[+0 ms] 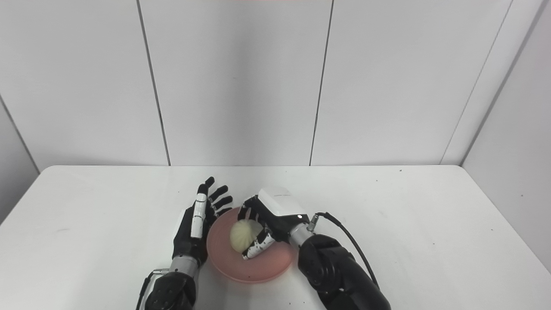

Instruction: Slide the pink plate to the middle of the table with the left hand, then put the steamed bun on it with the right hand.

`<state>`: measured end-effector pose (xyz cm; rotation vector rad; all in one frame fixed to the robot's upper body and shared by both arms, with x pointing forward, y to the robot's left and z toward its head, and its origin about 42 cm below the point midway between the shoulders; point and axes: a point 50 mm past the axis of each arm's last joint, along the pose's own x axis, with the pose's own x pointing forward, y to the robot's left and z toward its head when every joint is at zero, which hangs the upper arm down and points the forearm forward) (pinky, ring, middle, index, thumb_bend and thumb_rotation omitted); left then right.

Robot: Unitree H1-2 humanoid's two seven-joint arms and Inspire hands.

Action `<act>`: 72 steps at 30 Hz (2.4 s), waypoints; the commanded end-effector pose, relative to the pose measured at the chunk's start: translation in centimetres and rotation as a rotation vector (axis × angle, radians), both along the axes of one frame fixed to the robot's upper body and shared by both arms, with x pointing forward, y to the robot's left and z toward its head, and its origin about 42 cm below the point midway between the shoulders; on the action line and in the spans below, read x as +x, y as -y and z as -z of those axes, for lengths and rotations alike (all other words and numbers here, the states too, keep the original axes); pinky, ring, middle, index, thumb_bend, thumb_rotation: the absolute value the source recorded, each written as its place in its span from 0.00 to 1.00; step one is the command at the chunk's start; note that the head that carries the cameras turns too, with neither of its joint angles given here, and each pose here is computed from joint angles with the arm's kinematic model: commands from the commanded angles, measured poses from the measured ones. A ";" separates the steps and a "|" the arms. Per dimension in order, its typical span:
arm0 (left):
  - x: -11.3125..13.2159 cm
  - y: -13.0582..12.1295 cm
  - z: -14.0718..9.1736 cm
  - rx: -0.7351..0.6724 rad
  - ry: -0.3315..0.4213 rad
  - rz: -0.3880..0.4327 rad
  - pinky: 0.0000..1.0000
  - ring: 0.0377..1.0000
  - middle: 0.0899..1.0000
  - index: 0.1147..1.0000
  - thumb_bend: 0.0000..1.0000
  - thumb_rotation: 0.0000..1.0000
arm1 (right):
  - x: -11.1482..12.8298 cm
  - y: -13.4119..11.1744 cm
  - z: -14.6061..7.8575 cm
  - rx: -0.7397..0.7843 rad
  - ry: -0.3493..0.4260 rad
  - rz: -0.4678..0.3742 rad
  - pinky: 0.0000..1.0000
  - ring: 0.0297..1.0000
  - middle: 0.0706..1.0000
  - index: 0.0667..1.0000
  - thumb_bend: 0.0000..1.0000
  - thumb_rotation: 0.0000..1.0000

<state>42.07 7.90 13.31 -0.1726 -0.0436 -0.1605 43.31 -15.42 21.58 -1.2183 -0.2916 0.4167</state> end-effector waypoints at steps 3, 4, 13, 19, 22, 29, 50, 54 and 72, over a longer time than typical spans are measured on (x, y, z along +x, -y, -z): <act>-0.4 0.3 0.7 0.001 -0.046 0.005 0.73 0.79 0.84 0.92 0.63 1.00 | 0.0 -0.3 -1.9 -0.021 0.090 -0.033 0.45 0.53 0.54 0.55 0.72 0.15; -0.4 0.3 0.7 0.002 -0.047 0.004 0.74 0.79 0.84 0.92 0.63 1.00 | -0.1 -0.3 -2.0 -0.032 0.090 -0.033 0.47 0.55 0.57 0.56 0.76 0.18; -0.5 0.0 0.6 0.000 -0.047 0.008 0.75 0.80 0.84 0.93 0.63 1.00 | -1.9 1.5 -3.6 0.016 0.079 -0.040 0.80 0.86 0.85 0.78 1.00 0.48; -0.7 -0.5 0.6 -0.006 -0.046 0.008 0.74 0.80 0.85 0.93 0.63 1.00 | -3.5 3.2 -3.6 0.160 0.166 -0.008 0.76 0.84 0.84 0.79 0.99 0.69; -0.8 -0.8 0.7 -0.001 -0.044 0.007 0.74 0.80 0.85 0.93 0.64 1.00 | -4.0 4.0 -3.2 0.314 0.264 0.025 0.70 0.81 0.83 0.78 0.88 0.79; -1.3 -1.2 0.6 -0.011 -0.042 0.000 0.77 0.82 0.87 0.94 0.65 1.00 | -4.4 5.0 -1.5 0.650 0.379 0.132 0.68 0.78 0.80 0.75 0.71 0.81; -2.4 -2.7 0.3 0.134 0.091 -0.106 0.91 0.91 0.93 0.91 0.63 0.99 | -5.6 4.0 7.1 1.227 0.089 0.332 0.80 0.84 0.87 0.88 0.62 1.00; -2.4 -3.0 0.4 0.185 0.099 -0.119 0.94 0.95 0.97 0.92 0.59 1.00 | -5.9 4.1 7.7 1.204 -0.007 0.339 0.86 0.89 0.93 0.93 0.71 1.00; -3.1 -2.4 0.6 0.196 0.155 -0.128 0.94 1.00 1.00 0.99 0.65 1.00 | -6.6 3.9 7.5 1.188 -0.150 0.423 0.95 0.95 0.96 0.94 0.69 1.00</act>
